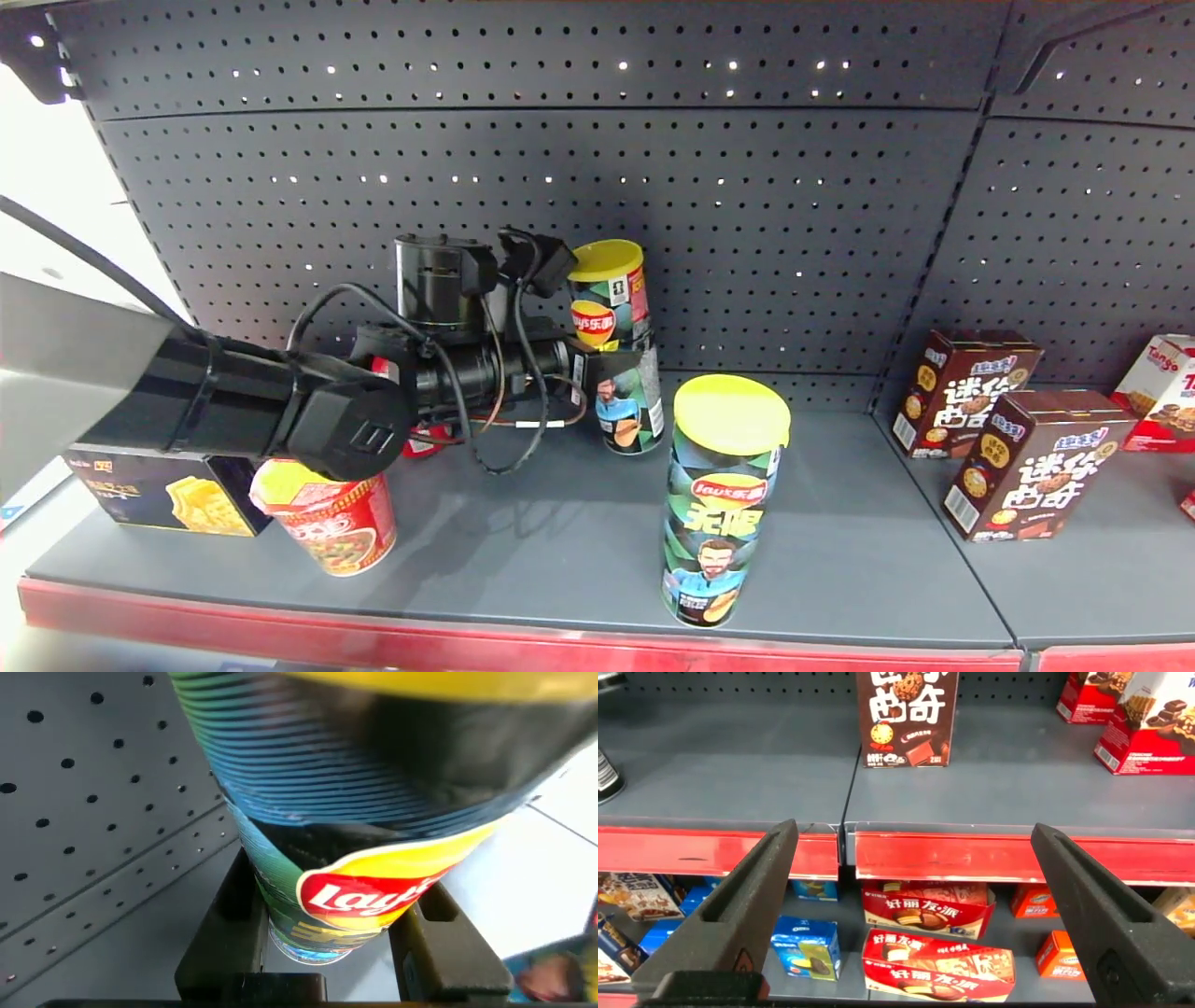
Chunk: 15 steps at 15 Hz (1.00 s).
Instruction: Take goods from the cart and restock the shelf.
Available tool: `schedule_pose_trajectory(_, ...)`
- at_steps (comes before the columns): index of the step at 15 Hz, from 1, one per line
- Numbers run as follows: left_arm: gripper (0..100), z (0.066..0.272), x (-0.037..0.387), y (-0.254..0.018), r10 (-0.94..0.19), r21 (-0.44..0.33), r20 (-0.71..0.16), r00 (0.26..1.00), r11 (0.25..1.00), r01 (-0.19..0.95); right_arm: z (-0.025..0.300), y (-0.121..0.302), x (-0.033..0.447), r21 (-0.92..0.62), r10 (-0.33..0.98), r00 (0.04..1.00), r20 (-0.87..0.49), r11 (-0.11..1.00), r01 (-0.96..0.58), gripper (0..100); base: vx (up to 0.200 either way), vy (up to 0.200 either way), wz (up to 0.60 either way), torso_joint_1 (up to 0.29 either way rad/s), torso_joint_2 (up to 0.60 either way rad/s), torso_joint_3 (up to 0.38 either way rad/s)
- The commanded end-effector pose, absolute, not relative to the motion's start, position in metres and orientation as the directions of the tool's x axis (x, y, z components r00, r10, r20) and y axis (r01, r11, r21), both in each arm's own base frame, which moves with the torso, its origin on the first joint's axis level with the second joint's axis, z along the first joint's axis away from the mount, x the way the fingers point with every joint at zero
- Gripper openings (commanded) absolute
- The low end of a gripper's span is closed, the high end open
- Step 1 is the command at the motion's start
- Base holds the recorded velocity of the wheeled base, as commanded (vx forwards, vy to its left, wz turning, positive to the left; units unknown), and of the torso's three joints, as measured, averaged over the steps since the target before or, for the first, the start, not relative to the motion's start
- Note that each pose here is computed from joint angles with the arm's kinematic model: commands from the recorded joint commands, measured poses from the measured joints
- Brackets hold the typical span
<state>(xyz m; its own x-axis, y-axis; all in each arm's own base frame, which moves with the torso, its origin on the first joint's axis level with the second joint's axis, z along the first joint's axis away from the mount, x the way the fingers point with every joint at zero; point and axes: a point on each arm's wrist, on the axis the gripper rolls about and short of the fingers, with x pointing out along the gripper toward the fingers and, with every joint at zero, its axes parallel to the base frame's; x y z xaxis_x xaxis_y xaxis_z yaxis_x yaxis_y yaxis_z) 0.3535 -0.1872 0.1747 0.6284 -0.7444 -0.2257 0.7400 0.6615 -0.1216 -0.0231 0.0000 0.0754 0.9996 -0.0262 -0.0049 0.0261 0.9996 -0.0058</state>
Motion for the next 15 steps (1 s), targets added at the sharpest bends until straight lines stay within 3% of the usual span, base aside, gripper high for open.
schedule_pose_trajectory(1,0,0.166,0.360,-0.193,-0.746,-0.127,-0.240,0.622,0.659,0.741,0.075,0.000,-0.023,-0.006,-0.026,1.000,-0.006,1.000,0.026,100,0.000,0.000,0.00,0.000,0.00,0.000)
schedule_pose_trajectory(12,0,0.150,0.368,-0.216,-0.767,-0.130,-0.253,0.589,0.630,0.765,0.075,0.000,-0.023,-0.006,-0.026,1.000,-0.006,1.000,0.026,100,0.000,0.000,0.00,0.000,0.00,0.000)
schedule_pose_trajectory(15,0,0.150,0.378,-0.218,-0.764,-0.087,-0.242,0.598,0.631,0.771,0.075,0.000,-0.023,-0.006,-0.026,1.000,-0.006,1.000,0.026,100,0.000,0.000,0.00,0.000,0.00,0.000)
